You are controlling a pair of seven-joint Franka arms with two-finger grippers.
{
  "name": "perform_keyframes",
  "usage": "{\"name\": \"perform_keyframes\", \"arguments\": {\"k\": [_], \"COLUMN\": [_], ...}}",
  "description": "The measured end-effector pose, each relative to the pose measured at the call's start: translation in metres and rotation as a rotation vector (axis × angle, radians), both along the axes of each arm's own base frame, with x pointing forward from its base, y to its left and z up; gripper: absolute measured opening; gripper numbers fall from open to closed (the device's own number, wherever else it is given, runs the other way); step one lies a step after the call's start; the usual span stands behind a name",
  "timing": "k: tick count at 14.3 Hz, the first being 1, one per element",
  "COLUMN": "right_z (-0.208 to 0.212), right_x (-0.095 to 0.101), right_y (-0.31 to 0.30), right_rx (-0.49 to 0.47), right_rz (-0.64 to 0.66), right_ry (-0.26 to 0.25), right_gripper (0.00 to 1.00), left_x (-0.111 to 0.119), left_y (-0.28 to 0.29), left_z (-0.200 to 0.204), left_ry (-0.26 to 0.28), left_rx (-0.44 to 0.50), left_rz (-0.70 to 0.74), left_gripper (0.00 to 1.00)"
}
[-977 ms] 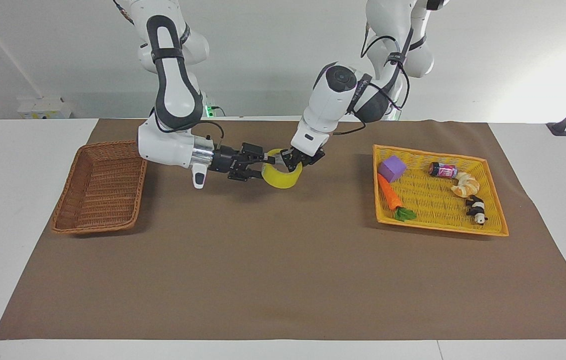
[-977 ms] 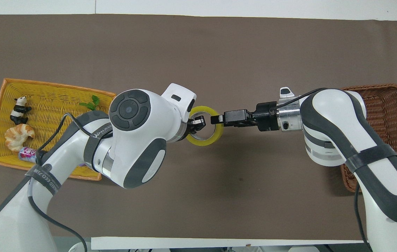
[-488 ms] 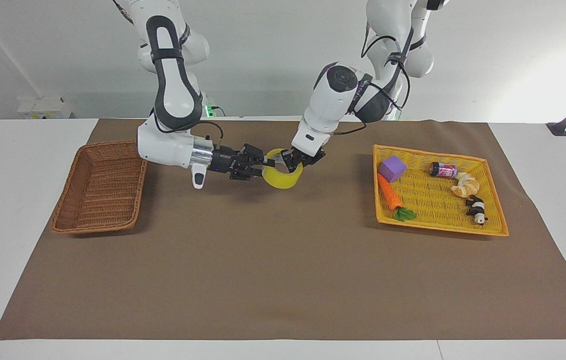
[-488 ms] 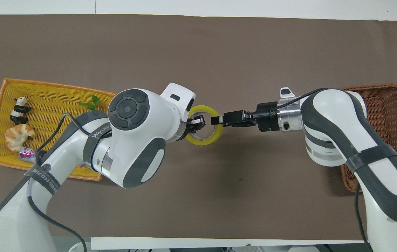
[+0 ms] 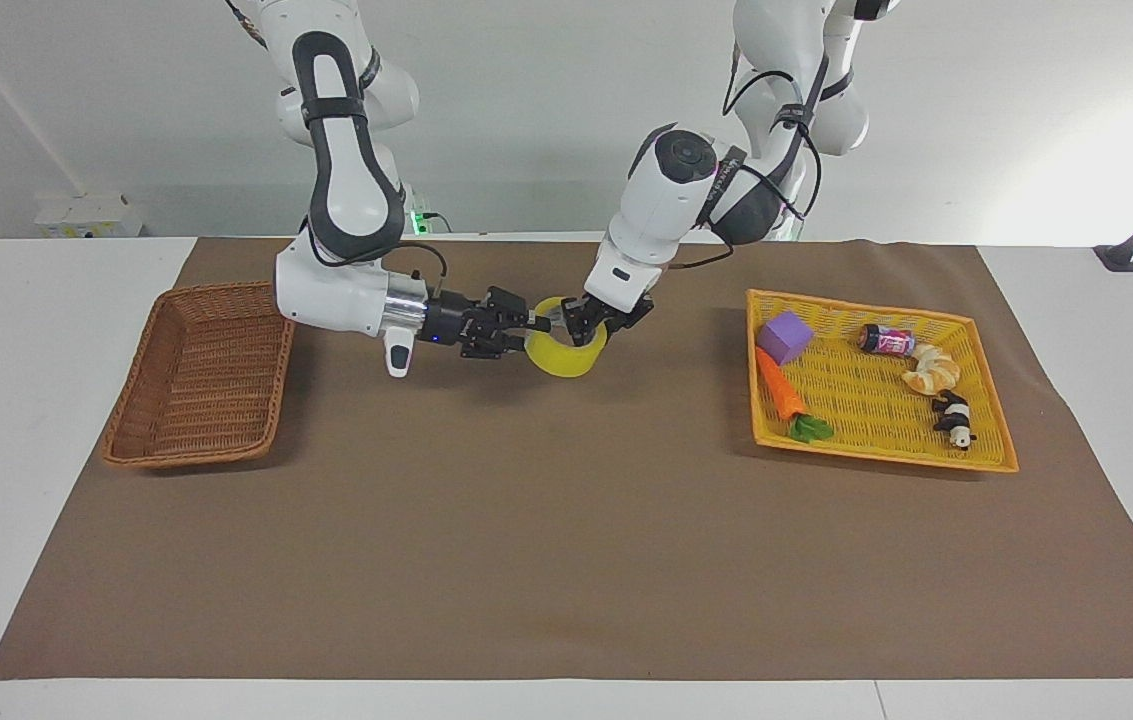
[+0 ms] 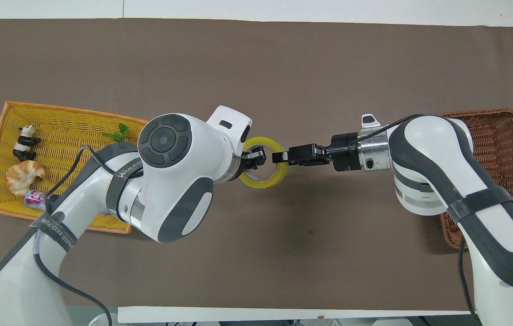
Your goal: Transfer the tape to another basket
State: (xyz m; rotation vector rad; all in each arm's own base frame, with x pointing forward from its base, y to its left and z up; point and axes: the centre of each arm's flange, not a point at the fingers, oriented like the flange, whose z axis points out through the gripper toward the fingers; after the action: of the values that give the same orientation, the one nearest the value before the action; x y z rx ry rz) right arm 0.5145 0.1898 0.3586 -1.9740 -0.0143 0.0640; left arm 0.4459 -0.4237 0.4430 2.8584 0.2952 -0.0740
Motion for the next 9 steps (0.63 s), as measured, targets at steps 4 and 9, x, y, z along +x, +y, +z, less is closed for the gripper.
{"name": "perform_keyframes", "arguments": {"k": [4,9], "right_z": [0.000,0.008], "right_x": [0.000,0.012], "right_y": [-0.001,-0.070], "right_rx": [0.000,-0.064], "right_rz": [0.001,0.046], "right_ry": [0.001,-0.010], "right_gripper": [0.56,0.56], "left_x": [0.035,0.096], "left_y": [0.037,0.157], "left_z": [0.050,0.063], "left_ry": [-0.001,0.031], "left_rx": [-0.013,0.020], "left_rz": [0.065,0.120], "left_gripper": [1.00,1.00]}}
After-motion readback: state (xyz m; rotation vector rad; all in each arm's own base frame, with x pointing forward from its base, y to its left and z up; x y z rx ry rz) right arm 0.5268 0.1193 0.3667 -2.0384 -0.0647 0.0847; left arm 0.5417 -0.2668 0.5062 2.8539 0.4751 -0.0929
